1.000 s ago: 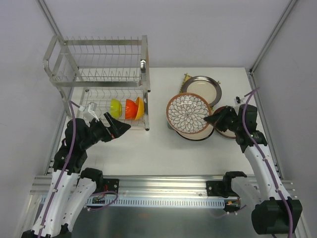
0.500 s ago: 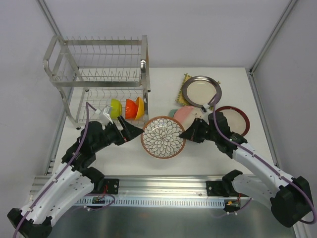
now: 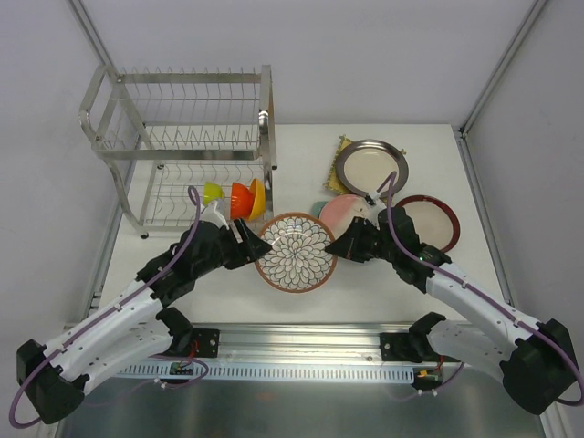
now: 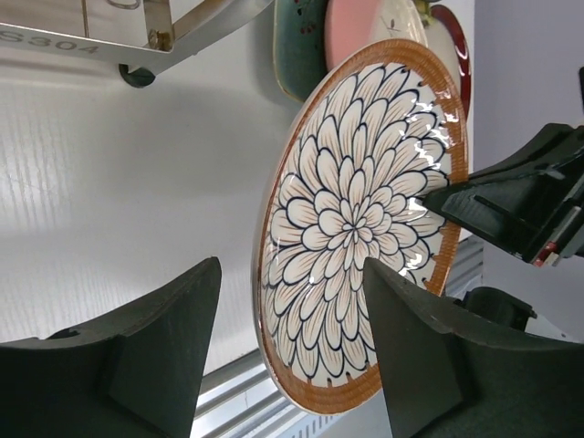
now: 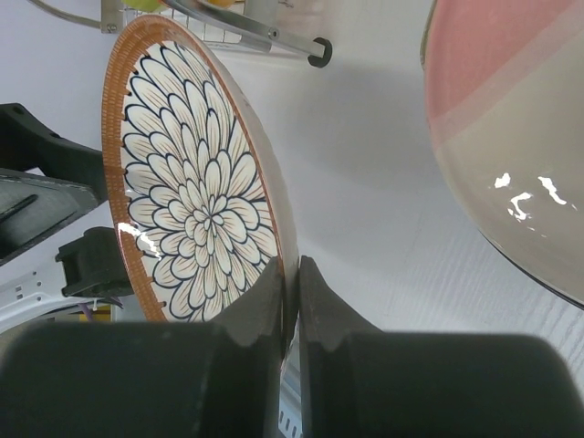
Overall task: Load the plates into the dish rack
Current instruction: Pass the plate from the right arm to the left
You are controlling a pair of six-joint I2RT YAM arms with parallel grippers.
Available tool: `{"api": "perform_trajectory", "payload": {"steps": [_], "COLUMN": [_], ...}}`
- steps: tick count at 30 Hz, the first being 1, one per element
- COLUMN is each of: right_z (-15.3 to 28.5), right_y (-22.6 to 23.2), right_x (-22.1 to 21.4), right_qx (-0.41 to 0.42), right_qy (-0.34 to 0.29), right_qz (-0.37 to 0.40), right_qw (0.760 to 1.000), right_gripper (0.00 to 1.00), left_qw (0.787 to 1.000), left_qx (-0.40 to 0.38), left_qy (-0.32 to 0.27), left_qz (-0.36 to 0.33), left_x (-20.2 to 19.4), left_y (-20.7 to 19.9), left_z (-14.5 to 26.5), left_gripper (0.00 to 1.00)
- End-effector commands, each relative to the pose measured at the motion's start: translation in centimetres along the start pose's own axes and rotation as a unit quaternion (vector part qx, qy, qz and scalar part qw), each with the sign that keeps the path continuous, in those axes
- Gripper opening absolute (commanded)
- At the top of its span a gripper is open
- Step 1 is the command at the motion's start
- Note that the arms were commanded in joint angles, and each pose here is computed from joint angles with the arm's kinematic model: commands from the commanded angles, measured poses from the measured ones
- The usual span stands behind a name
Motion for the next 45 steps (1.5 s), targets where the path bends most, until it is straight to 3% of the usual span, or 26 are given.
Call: {"api": "perform_trajectory", "payload": {"steps": [1, 7, 20, 29, 31, 34, 37, 40, 45], "right_z": [1.2, 1.0, 0.6, 0.2, 0.2, 0.3, 0.5, 1.0, 2.1], "right_y": [5.5, 5.3, 4.3, 2.9, 2.8, 2.8, 2.8, 2.8, 2.6], "right_x": [2.3, 2.2, 1.8, 1.2, 1.2, 1.0, 0.9, 0.8, 0.9], "right_qx": [0.122, 0.126, 0.124, 0.094, 0.093, 0.099, 0.101, 0.102, 0.079], "right_qy": [-0.050, -0.050, -0.053, -0.044, -0.043, -0.036, -0.033, -0.033, -0.042], "right_qz": [0.024, 0.022, 0.012, 0.018, 0.021, 0.030, 0.040, 0.061, 0.101], "right_qw": [0.991, 0.990, 0.991, 0.994, 0.994, 0.994, 0.994, 0.992, 0.991], "right_gripper": [0.01, 0.01, 0.01, 0.04, 0.13, 0.45, 0.65, 0.78, 0.90], "left_qw": [0.999, 0.999, 0.998, 0.993, 0.991, 0.987, 0.984, 0.979, 0.964], "left_qx": [0.005, 0.013, 0.000, -0.010, -0.014, -0.019, -0.020, -0.021, -0.043], "left_qy": [-0.028, -0.005, 0.002, -0.067, -0.086, -0.108, -0.113, -0.119, -0.133], "left_qz": [-0.022, -0.038, -0.055, -0.097, -0.101, -0.115, -0.138, -0.162, -0.226], "left_x": [0.8, 0.2, -0.1, 0.9, 1.1, 1.6, 1.9, 2.3, 3.4], "left_y": [-0.8, -1.0, -1.5, -0.9, -0.7, -0.6, -0.7, -0.9, -1.7], "left_z": [-0.4, -1.3, -1.3, 0.9, 1.6, 2.3, 2.6, 2.8, 3.9], "left_gripper": [0.62, 0.50, 0.00, 0.00, 0.00, 0.00, 0.00, 0.00, 0.00]}}
Point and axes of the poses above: each gripper's point midway between its finger pads, its own z axis back along the fingers, its own y axis along the line the jaws close on, x = y × z, the point moved 8 cm from there along z, back along the fingers, and after that the axes turned 10 degrees about -z, right-handed, at the moved point
